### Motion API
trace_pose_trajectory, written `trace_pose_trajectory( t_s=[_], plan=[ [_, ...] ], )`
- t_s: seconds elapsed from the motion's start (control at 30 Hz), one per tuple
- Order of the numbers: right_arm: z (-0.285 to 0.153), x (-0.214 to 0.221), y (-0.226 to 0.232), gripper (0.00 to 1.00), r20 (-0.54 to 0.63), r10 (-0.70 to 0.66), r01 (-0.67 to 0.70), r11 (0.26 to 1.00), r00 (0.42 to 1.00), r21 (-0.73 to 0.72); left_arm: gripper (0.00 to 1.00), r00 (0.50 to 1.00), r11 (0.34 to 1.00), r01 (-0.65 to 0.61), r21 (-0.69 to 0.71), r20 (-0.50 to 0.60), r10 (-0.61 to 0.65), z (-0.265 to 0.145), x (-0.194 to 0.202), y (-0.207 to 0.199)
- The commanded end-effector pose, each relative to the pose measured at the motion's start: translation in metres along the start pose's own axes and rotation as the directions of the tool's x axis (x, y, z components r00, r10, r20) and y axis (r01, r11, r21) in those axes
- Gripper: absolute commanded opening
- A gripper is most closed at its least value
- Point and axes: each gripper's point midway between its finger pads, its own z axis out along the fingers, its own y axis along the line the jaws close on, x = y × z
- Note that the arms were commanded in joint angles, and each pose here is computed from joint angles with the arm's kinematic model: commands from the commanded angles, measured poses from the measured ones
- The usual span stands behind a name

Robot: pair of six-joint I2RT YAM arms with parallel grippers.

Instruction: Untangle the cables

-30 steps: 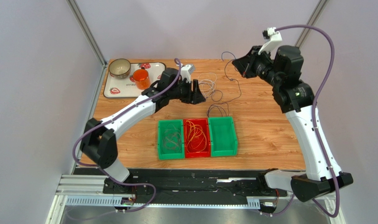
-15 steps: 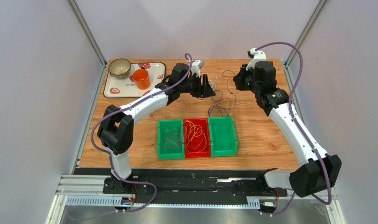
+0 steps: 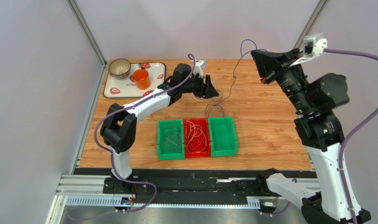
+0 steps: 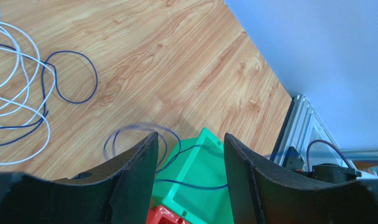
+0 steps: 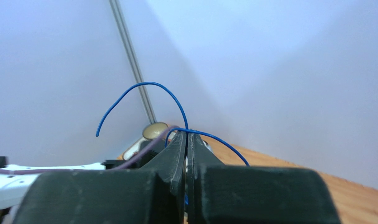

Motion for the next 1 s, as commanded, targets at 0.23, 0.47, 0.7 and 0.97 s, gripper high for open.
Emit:
trace_pose_trajectory(
  t_s=[0.23,0.47,0.7,0.97],
  plan=[
    [-0.003,-0.002,0.017,0.00,-0.008,0.029,-0.029,0.996,1.000,-0.081,0.61,0.996,0.984,-0.089,0.156,-0.014,0.093,0.026,0.014,-0.025],
    [-0.001,0.001,0.009,0.00,-0.017,0.015,-0.016,0.999,1.000,-0.040,0.59,0.990,0.973,-0.140,0.186,-0.001,0.142,0.011,0.021,-0.034],
    [0.008,0.007,-0.003,0.00,-0.030,0.012,-0.012,1.000,0.999,0.009,0.60,0.973,0.968,-0.232,0.090,0.019,0.232,-0.008,0.013,-0.028],
    [0.015,0.010,-0.011,0.00,-0.038,0.008,-0.006,0.999,0.999,0.043,0.60,0.964,0.963,-0.261,0.061,0.057,0.258,-0.023,0.009,-0.022]
  ],
)
